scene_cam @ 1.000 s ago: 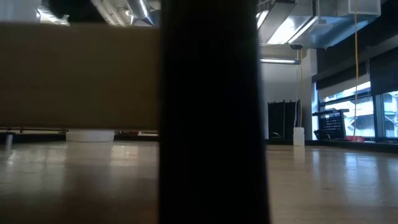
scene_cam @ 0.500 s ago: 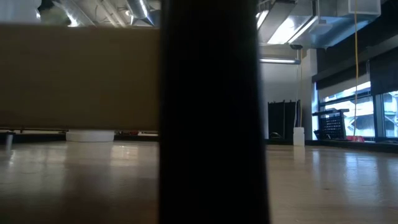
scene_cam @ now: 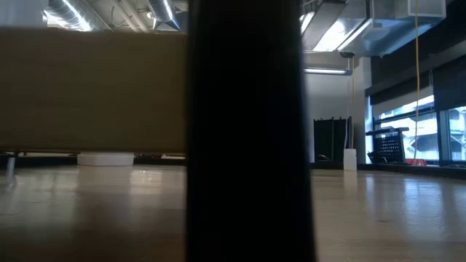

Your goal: Pick and place medicine bottles onto shelf by color

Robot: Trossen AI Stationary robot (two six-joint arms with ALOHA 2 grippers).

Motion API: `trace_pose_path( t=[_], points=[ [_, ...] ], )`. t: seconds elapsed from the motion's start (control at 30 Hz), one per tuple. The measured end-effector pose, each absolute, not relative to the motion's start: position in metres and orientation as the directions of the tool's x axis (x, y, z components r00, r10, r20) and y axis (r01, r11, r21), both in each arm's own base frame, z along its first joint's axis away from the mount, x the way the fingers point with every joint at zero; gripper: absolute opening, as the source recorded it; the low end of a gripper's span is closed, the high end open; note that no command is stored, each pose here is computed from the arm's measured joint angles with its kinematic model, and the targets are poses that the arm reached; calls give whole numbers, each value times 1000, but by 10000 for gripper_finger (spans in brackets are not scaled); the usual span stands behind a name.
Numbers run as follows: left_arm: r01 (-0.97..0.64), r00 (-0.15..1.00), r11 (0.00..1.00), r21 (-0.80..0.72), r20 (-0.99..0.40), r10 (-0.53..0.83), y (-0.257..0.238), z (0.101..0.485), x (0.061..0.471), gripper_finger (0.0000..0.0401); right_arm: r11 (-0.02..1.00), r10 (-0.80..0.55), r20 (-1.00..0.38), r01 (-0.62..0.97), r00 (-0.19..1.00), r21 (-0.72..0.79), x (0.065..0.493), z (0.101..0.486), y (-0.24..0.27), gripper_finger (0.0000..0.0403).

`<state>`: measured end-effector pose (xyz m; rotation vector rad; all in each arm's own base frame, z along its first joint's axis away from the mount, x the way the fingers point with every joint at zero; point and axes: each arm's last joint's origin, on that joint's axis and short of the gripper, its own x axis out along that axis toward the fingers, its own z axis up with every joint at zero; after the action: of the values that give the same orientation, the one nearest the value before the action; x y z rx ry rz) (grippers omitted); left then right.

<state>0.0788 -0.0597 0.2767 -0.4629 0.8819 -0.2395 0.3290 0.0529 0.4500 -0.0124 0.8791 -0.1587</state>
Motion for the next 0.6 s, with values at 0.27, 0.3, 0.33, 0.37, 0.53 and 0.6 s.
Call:
trace_pose_path(
  t=[0.27, 0.3, 0.33, 0.37, 0.53, 0.6],
  points=[
    [8, 615, 880, -475, -691, -379, -63, 276, 75, 112, 996, -76, -778, 75, 624, -38, 329, 450, 55, 234],
    [12, 617, 886, -464, -694, -371, -64, 275, 75, 112, 996, -77, -778, 75, 624, -38, 329, 450, 55, 234],
    [15, 621, 895, -446, -697, -358, -64, 275, 75, 112, 996, -77, -778, 76, 624, -38, 329, 450, 55, 234],
    [9, 629, 904, -428, -700, -338, -65, 274, 75, 112, 996, -77, -778, 76, 624, -38, 329, 450, 55, 234],
    [-67, 709, 942, -330, -679, -188, -62, 273, 75, 112, 997, -73, -761, 77, 645, -31, 331, 451, 55, 234],
    [-116, 739, 950, -289, -664, -112, -62, 272, 76, 112, 997, -71, -751, 76, 657, -28, 332, 452, 55, 234]
  ],
)
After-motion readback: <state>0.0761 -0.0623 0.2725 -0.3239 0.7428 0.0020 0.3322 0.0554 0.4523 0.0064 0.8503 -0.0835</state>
